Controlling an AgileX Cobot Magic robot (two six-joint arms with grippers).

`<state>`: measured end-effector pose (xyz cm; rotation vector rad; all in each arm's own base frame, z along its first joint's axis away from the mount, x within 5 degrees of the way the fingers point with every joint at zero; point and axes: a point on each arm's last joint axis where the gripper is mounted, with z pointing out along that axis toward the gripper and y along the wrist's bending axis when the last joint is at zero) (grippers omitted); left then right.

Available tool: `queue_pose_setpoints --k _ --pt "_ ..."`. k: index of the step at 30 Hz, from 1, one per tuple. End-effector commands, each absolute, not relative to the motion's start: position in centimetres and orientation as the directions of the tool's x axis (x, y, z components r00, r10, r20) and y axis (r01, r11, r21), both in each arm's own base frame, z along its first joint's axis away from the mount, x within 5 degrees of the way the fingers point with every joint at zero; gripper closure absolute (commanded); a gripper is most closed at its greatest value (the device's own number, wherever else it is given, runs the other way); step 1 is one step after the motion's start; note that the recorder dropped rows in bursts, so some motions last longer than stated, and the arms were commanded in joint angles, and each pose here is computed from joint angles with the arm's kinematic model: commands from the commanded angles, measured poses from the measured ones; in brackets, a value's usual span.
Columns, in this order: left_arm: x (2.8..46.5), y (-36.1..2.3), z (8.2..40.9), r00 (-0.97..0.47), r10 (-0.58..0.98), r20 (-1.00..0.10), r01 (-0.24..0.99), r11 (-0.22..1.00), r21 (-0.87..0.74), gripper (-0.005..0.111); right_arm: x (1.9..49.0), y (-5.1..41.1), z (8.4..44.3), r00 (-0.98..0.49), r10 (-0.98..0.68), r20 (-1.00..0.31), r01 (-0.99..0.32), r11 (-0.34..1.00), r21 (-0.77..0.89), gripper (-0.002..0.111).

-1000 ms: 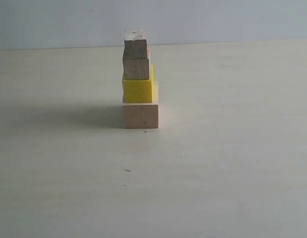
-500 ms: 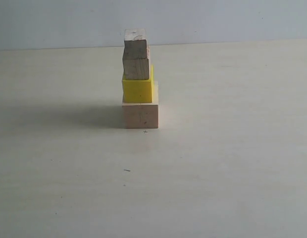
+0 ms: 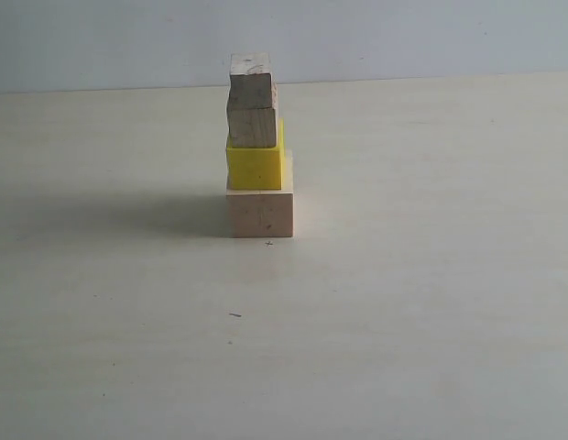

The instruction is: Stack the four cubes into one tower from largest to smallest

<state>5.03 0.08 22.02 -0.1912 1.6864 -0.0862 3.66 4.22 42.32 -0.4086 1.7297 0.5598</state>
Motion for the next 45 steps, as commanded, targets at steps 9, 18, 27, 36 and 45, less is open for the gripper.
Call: queue_pose_setpoints --k 9,18,27,36,45 --pt "5.5 0.5 19.1 -0.147 -0.156 -0.977 -0.109 0.984 -0.141 0.107 3.5 4.2 42.3 -0.217 0.026 -0.976 -0.548 0.824 0.144 0.108" --pt "5.3 0.7 18.1 -0.248 -0.136 -0.959 -0.13 0.986 -0.106 0.107 3.5 4.2 42.3 -0.217 0.026 -0.976 -0.548 0.824 0.144 0.108" --pt "5.3 0.7 18.1 -0.263 -0.061 -0.963 -0.112 0.993 -0.033 0.107 3.5 4.2 42.3 -0.217 0.026 -0.976 -0.548 0.824 0.144 0.108" --pt "5.3 0.7 18.1 -0.262 -0.075 -0.962 -0.114 0.992 -0.046 0.107 3.5 4.2 42.3 -0.217 0.026 -0.976 -0.548 0.824 0.144 0.108" --pt "5.3 0.7 18.1 -0.258 -0.074 -0.963 -0.113 0.993 -0.045 0.107 3.5 4.2 42.3 -0.217 0.026 -0.976 -0.548 0.824 0.144 0.108"
